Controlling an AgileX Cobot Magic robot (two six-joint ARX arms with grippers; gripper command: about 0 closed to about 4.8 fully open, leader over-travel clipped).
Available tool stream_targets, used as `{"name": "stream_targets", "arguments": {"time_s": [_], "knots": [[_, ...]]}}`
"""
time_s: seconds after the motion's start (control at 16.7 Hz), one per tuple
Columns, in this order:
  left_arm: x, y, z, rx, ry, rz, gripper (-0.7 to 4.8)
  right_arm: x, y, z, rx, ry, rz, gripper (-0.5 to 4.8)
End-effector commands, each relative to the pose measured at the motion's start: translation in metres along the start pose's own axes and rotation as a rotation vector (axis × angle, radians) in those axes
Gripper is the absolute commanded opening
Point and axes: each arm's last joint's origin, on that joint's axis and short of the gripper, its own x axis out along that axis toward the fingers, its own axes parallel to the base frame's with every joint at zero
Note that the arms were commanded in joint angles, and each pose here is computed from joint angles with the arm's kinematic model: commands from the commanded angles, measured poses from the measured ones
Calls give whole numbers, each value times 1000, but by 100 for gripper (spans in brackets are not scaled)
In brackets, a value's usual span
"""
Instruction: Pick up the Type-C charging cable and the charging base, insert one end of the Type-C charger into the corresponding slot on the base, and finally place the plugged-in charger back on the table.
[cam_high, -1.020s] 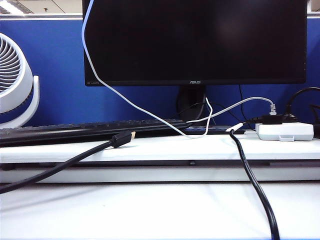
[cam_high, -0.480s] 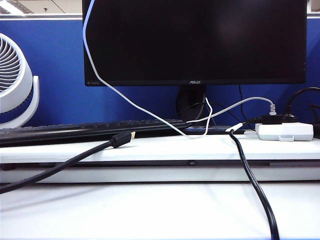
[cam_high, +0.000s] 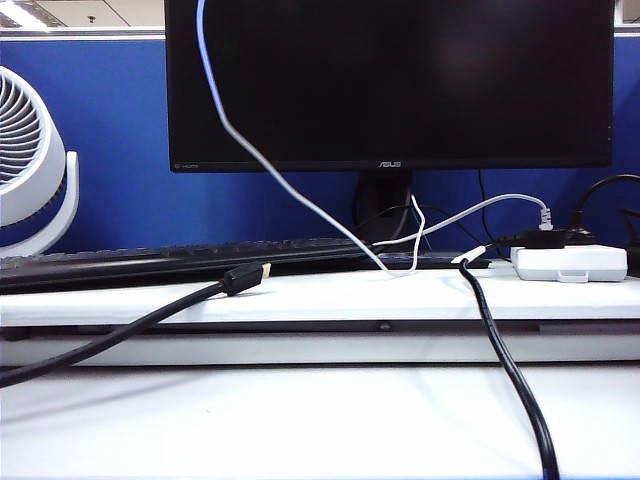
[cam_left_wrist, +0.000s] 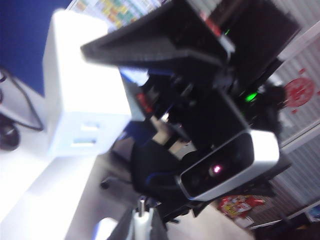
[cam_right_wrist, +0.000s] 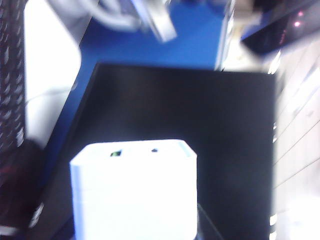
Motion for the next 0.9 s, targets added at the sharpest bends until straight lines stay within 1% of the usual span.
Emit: {"name": "stream_targets", "arguments": {"time_s": [0.06, 0.12, 0.18, 0.42, 0.48, 0.6, 0.72, 0.9], "knots": [[1, -2, 7, -57, -14, -34, 21, -3, -15, 3, -61, -36, -132, 53], [2, -1, 9, -104, -20, -40, 21, -3, -18, 3, -75, -33, -160, 53], [3, 0, 11, -119, -27, -46, 20, -3, -19, 3, -86, -35, -177, 53], [1, -10, 22, -120, -75, -83, 21, 2, -17, 2, -143, -38, -163, 53], [1, -12, 24, -127, -93, -85, 21, 2, -17, 2, -160, -57, -163, 53], [1, -15, 27, -135, -111, -94, 21, 2, -19, 3, -196, -95, -191, 52], [0, -15, 29, -155, -135, -87, 21, 1, -22, 3, -211, -89, -223, 52], [0, -16, 29, -168, -145, -84, 20, 0, -27, 3, -229, -81, -266, 52]]}}
